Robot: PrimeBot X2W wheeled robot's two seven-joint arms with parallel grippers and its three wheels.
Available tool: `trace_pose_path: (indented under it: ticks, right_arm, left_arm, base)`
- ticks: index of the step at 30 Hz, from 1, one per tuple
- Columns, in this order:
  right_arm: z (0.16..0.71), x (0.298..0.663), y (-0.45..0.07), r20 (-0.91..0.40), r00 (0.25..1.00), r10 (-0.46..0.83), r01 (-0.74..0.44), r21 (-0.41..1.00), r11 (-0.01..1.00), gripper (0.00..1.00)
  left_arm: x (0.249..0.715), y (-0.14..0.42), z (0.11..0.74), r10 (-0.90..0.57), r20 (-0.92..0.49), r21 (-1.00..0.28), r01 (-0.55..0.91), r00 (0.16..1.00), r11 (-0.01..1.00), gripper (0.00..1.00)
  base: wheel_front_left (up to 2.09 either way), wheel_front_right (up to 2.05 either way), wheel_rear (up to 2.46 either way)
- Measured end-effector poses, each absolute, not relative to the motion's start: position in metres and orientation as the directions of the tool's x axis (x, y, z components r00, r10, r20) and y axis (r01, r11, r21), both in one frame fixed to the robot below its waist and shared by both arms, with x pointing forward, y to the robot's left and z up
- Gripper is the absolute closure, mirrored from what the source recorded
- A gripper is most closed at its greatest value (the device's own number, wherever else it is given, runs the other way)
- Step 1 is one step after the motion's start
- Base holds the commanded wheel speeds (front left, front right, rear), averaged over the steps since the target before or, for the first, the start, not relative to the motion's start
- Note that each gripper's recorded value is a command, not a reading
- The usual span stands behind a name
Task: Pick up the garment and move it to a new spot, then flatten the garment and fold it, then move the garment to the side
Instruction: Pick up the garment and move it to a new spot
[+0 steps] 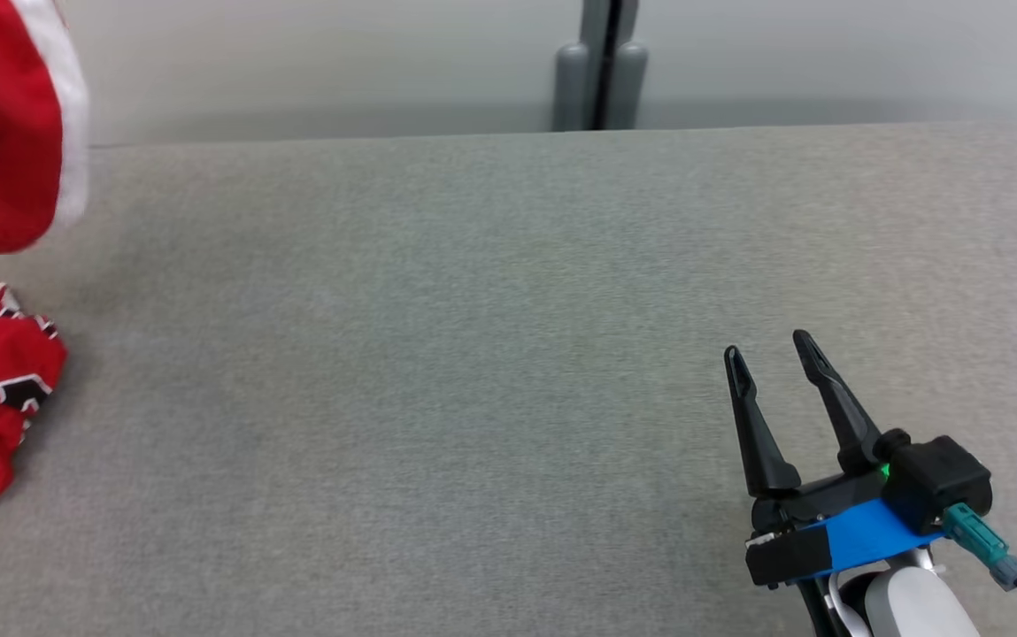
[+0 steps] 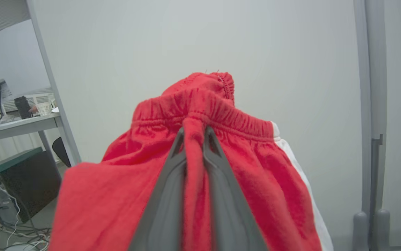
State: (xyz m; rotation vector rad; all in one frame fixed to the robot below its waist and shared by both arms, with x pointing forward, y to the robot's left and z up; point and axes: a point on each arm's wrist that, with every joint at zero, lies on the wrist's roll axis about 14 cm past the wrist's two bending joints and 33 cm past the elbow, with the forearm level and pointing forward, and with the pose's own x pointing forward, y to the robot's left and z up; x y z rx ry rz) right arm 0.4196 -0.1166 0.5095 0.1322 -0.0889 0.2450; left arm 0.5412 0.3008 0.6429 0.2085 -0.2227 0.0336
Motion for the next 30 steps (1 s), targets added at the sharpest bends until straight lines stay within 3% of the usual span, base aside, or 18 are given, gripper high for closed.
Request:
trace_pose_path:
  ticks: [8,16,24,30]
  right_arm:
    - [0.515,0.399,-0.151,0.116,0.984,0.138,-0.153,0.135,0.979,0.0]
    - [0.521,0.377,-0.193,0.123,0.992,0.007,-0.026,0.149,0.988,0.0]
    - [0.524,0.36,-0.227,0.124,0.987,-0.098,0.079,0.145,0.986,0.0]
    - [0.519,0.357,-0.236,0.106,0.986,-0.128,0.112,0.142,0.984,0.0]
  left_arm:
    - [0.551,0.189,0.725,-0.242,0.404,0.251,0.148,0.882,0.957,1.0]
    - [0.539,0.065,0.755,-0.48,0.473,0.265,0.4,0.739,0.877,1.0]
    - [0.531,-0.036,0.725,-0.652,0.418,0.235,0.618,0.632,0.75,1.0]
    - [0.523,-0.075,0.643,-0.733,0.26,0.147,0.725,0.628,0.673,1.0]
  base:
    - [0.0,0.0,0.0]
    - [0.0,0.0,0.0]
    - [0.0,0.0,0.0]
    - [0.0,0.0,0.0]
